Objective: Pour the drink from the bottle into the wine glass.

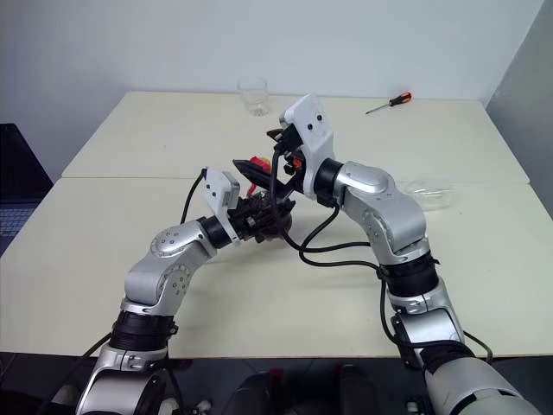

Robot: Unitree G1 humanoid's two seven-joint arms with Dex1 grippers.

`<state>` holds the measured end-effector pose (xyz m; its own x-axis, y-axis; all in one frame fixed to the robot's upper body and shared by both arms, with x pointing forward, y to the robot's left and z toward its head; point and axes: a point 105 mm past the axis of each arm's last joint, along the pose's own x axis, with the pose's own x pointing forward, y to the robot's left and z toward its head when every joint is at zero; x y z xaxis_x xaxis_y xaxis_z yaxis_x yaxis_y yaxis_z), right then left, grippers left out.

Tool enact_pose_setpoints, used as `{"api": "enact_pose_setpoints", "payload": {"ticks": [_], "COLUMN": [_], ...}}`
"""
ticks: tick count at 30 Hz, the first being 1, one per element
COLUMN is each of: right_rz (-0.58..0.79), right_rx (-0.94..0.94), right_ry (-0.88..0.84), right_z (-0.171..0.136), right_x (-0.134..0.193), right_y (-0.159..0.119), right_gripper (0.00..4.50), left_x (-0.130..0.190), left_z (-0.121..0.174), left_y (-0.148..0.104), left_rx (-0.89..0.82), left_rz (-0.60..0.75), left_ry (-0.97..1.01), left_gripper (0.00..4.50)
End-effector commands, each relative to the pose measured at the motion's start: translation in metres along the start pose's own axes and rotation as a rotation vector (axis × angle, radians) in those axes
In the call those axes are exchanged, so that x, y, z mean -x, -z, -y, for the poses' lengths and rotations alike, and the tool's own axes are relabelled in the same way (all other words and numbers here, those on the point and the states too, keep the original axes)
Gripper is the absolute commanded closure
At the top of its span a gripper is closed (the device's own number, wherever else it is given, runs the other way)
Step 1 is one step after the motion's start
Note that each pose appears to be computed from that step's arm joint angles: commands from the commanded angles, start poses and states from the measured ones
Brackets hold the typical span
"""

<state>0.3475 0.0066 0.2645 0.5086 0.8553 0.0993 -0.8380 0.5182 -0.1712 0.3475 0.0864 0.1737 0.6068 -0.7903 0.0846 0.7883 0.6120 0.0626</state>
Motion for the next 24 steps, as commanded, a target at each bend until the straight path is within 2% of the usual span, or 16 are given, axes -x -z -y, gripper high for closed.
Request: {"api": "enact_pose_setpoints", "payload": {"ticks": [1, 9, 24], "right_rz": [0.051, 0.030, -0.028], "right_rx": [0.055, 0.068, 0.080], "right_ry": [-0.011, 0.016, 0.103], "right_z": [-0.004, 0.006, 0.029], "right_x": [-0.003, 0.004, 0.037], "right_y": [-0.017, -0.011, -0.002], "right_gripper": [0.03, 0.03, 0.03], "left_x": [-0.002, 0.001, 0.001], "left_z": [0.005, 0.005, 0.005], "left_y": [-0.018, -0.019, -0.020], "left_rx": [-0.050, -0.048, -0.050], "left_rz": [0.067, 0.065, 0.067], "left_ry": [0.017, 0.017, 0.020], "left_gripper": [2.45, 2.45, 2.45]}}
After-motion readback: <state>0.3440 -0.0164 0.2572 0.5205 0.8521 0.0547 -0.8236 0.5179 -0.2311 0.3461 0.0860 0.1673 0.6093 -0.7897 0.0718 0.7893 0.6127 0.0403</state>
